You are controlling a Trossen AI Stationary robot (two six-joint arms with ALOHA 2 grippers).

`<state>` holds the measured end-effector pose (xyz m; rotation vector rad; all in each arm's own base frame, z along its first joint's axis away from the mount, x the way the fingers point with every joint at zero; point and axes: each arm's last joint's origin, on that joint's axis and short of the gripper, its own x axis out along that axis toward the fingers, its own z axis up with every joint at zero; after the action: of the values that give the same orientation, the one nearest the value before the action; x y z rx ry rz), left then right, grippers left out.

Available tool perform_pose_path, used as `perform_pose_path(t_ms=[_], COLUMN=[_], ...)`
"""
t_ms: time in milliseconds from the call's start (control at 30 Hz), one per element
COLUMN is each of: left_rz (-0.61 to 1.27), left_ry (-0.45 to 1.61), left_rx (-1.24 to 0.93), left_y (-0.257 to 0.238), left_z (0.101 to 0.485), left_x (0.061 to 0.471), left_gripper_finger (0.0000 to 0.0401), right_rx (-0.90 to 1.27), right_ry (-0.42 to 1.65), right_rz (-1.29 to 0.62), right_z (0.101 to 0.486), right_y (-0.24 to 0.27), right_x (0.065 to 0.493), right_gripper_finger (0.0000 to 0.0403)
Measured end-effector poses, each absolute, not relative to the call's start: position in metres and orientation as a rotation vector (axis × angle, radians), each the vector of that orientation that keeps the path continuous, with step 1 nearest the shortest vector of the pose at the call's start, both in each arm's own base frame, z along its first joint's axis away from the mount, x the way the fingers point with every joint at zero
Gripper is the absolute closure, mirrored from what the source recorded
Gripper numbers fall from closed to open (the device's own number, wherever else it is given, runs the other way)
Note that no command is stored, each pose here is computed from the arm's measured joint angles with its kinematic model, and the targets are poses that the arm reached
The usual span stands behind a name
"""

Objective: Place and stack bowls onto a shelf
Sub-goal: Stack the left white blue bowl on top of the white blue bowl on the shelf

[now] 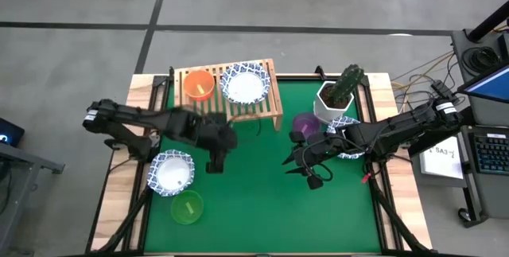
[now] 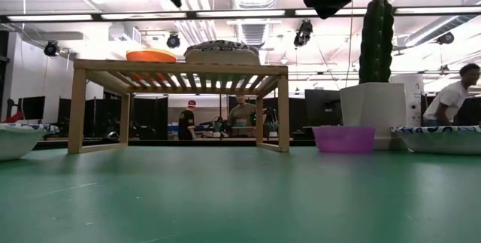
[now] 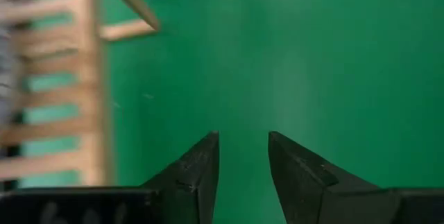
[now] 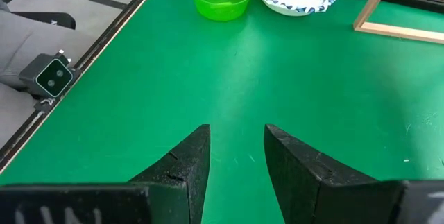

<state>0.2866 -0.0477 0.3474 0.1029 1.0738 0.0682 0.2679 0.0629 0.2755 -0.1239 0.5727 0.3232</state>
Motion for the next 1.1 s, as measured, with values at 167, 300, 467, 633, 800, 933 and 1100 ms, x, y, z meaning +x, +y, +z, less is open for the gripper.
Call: perform_pose_path(t_ms=[167, 300, 467, 633, 800, 933, 1100], left_rz=[0.085, 0.155, 0.352, 0.556, 0.657, 0.741, 0.796], left_ry=[1.165, 1.239, 1.334, 1.445, 1.510, 1.489, 1.433], left_rx=[0.025, -0.060, -0.235, -0.490, -0.571, -0.599, -0.594], left_y=[-0.078, -0.093, -0.107, -0.119, -0.129, -0.131, -0.128], left_z=[0.325, 0.308, 0.283, 0.254, 0.236, 0.228, 0.215], left_x=[0.274, 0.264, 0.246, 0.227, 0.213, 0.207, 0.205], left_gripper_finger=[0.0301, 0.0301, 0.0301, 0.0301, 0.0284, 0.0257, 0.0227], right_rx=[-0.124, -0.125, -0.116, -0.116, -0.115, -0.084, -0.044], right_ry=[0.572, 0.572, 0.570, 0.562, 0.537, 0.532, 0.538], right_rz=[0.321, 0.316, 0.314, 0.313, 0.313, 0.304, 0.293], right_z=[0.276, 0.276, 0.276, 0.276, 0.279, 0.279, 0.279], right_y=[0.063, 0.063, 0.063, 0.063, 0.063, 0.063, 0.063], right_x=[0.268, 0.268, 0.268, 0.269, 0.270, 0.270, 0.270], right_gripper_finger=[0.0277, 0.0277, 0.0277, 0.0277, 0.0277, 0.0277, 0.0277])
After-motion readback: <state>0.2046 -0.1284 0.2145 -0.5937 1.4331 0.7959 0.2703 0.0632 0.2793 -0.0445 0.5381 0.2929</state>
